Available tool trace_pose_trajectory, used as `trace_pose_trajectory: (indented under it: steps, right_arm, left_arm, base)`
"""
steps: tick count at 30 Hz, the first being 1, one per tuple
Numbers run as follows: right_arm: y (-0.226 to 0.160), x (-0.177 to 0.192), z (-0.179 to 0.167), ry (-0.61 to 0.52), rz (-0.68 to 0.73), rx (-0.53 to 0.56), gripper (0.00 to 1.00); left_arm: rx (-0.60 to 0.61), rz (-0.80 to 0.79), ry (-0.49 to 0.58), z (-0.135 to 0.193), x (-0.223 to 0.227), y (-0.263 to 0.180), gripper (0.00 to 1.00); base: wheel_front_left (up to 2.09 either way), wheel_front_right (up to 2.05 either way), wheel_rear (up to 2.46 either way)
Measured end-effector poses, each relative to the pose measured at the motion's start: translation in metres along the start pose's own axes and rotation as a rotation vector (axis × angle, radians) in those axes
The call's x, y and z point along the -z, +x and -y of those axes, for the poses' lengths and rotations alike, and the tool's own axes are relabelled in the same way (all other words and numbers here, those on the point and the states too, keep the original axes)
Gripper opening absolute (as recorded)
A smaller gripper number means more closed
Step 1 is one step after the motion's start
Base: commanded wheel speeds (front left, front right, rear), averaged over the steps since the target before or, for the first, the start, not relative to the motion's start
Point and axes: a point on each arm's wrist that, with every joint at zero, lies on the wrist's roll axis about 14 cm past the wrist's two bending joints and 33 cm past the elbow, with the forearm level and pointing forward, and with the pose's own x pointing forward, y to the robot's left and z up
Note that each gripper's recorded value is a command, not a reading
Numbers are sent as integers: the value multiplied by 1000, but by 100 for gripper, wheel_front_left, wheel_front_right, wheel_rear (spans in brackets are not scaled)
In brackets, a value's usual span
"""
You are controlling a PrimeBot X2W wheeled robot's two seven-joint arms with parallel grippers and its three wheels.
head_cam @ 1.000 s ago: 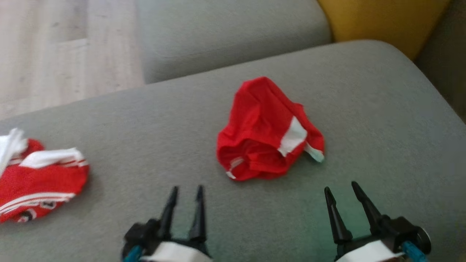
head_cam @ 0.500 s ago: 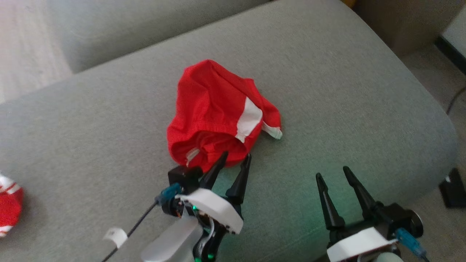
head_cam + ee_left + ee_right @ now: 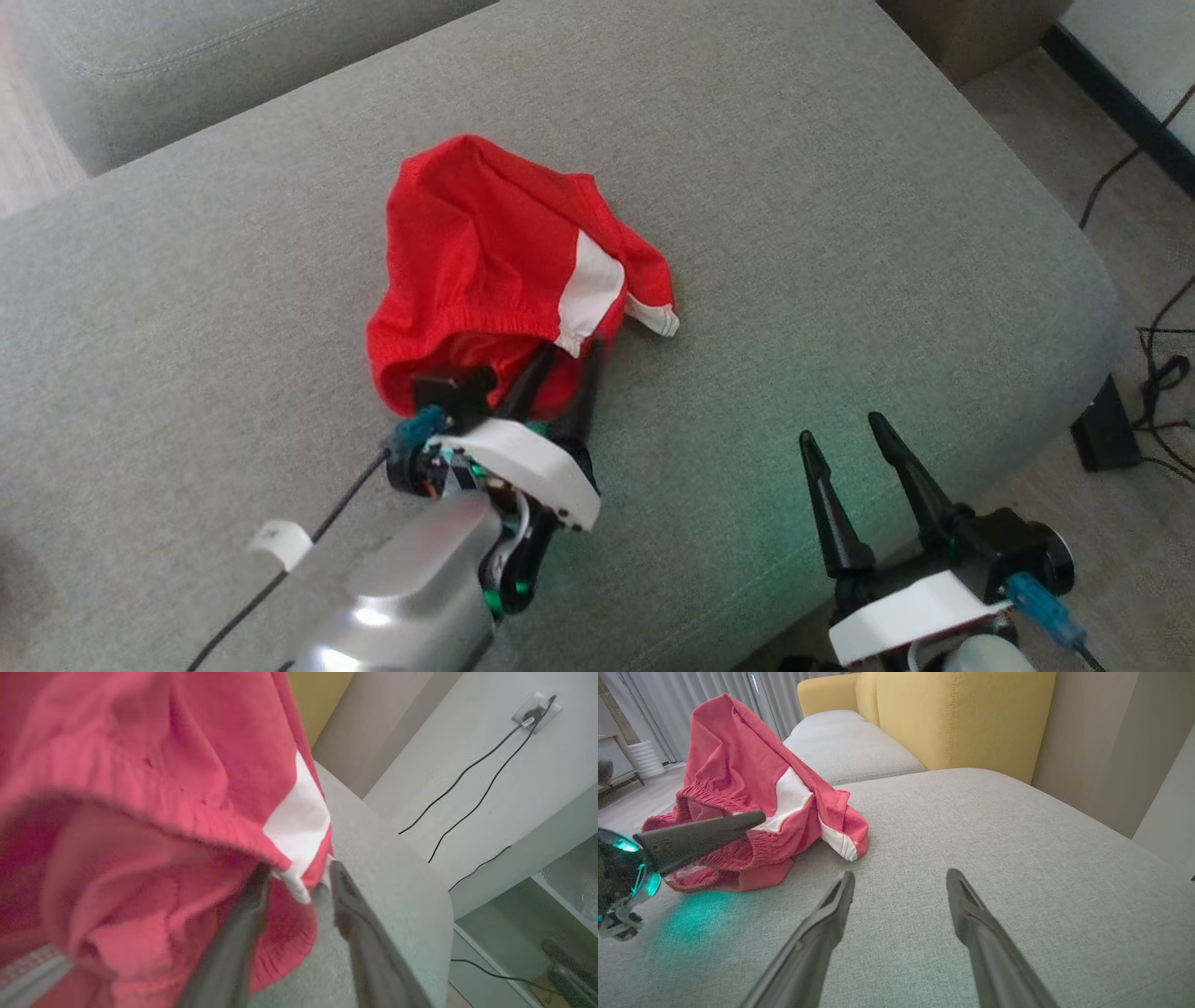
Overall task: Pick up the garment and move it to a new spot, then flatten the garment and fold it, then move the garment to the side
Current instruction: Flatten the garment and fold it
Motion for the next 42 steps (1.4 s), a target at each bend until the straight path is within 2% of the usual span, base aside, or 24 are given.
trace_pose_trajectory:
  steps: [1, 2, 3, 12, 16, 22, 23, 28, 32, 34, 36, 38, 42]
  right_arm:
    - [0, 0, 0, 0, 1, -1, 100]
    - [0, 0, 0, 0, 1, -1, 100]
    - [0, 0, 0, 0, 2, -2, 100]
    - [7, -3, -12, 5, 16, -48, 100]
    - [13, -6, -21, 7, 27, -84, 100]
    - [14, -8, -53, 17, 42, -193, 100]
    - [13, -12, -62, 17, 60, -223, 100]
    - [8, -17, -67, 26, 82, -240, 100]
    - [5, -22, -62, 32, 100, -224, 100]
    - [6, -23, -61, 32, 104, -222, 100]
    - [7, -23, -60, 32, 106, -223, 100]
    - [8, -23, -62, 32, 106, -230, 100]
    - [5, -11, -70, 31, 67, -258, 100]
  left_arm:
    - [-3, 12, 1, -1, -4, 1, 44]
    - [-3, 12, 1, -1, -4, 1, 27]
    - [-7, 28, 4, -2, -10, 2, 0]
    - [-6, 97, 63, -1, -32, -9, 0]
    - [-13, 166, 120, 1, -48, -25, 0]
    - [49, 226, 246, 19, -79, -47, 0]
    - [80, 246, 343, 31, -108, -46, 0]
    - [204, 352, 575, 91, -200, -39, 0]
    - [306, 417, 659, 141, -239, -48, 0]
    - [315, 424, 678, 146, -249, -54, 0]
    - [274, 404, 699, 132, -254, -59, 0]
    - [187, 350, 692, 100, -250, -63, 0]
    - [-16, 199, 558, 16, -199, -76, 0]
  base:
    - [0, 0, 0]
    - [0, 0, 0]
    - [0, 0, 0]
    - [0, 0, 0]
    - [0, 0, 0]
    - [0, 0, 0]
    - [0, 0, 0]
    - [0, 0, 0]
    - [0, 0, 0]
    - [0, 0, 0]
    - [0, 0, 0]
    - [0, 0, 0]
    - [0, 0, 0]
